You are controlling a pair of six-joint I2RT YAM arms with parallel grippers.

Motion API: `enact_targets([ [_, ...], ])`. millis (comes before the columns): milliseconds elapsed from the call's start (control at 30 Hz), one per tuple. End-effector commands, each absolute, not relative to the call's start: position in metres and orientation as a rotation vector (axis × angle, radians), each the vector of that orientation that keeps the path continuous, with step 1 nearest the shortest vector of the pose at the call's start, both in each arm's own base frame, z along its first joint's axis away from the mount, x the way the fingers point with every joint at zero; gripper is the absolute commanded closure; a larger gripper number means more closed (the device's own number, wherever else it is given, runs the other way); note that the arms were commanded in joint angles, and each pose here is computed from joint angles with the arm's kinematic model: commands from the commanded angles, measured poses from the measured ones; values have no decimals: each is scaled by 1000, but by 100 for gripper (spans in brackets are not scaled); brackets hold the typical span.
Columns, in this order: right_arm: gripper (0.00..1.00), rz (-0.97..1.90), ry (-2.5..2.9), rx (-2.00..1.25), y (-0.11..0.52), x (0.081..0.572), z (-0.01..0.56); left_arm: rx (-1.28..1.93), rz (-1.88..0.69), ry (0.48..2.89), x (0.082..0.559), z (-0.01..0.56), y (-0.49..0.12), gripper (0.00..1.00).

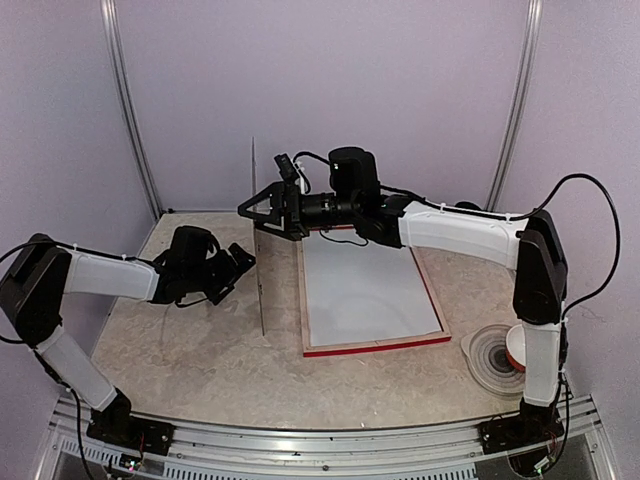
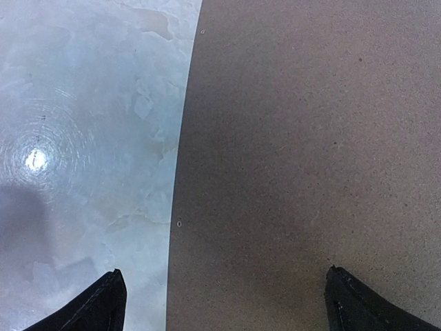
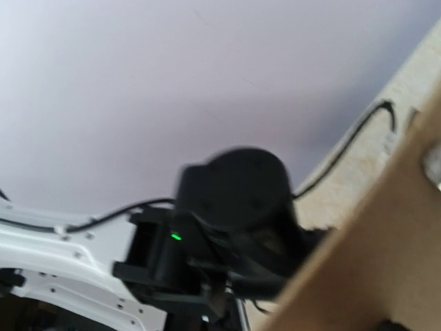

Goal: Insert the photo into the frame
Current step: Turn over the backboard.

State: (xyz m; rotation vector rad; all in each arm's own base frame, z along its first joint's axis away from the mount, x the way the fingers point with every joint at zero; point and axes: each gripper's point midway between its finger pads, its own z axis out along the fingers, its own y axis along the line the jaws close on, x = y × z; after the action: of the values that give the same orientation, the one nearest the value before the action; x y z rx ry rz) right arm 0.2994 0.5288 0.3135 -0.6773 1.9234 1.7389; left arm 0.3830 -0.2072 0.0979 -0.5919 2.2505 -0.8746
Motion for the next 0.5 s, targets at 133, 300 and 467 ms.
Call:
enact_targets([
  [133,1,1778,1881,-734,534,284,314,-575,-933,2156,392,121,-197,1],
  [300,1,1783,1893,-750,539,282,308,-619,-1066,2008,400,145,-176,1],
  [467,1,1777,1899,-751,540,283,304,-573,-1182,1858,402,186,-169,1],
])
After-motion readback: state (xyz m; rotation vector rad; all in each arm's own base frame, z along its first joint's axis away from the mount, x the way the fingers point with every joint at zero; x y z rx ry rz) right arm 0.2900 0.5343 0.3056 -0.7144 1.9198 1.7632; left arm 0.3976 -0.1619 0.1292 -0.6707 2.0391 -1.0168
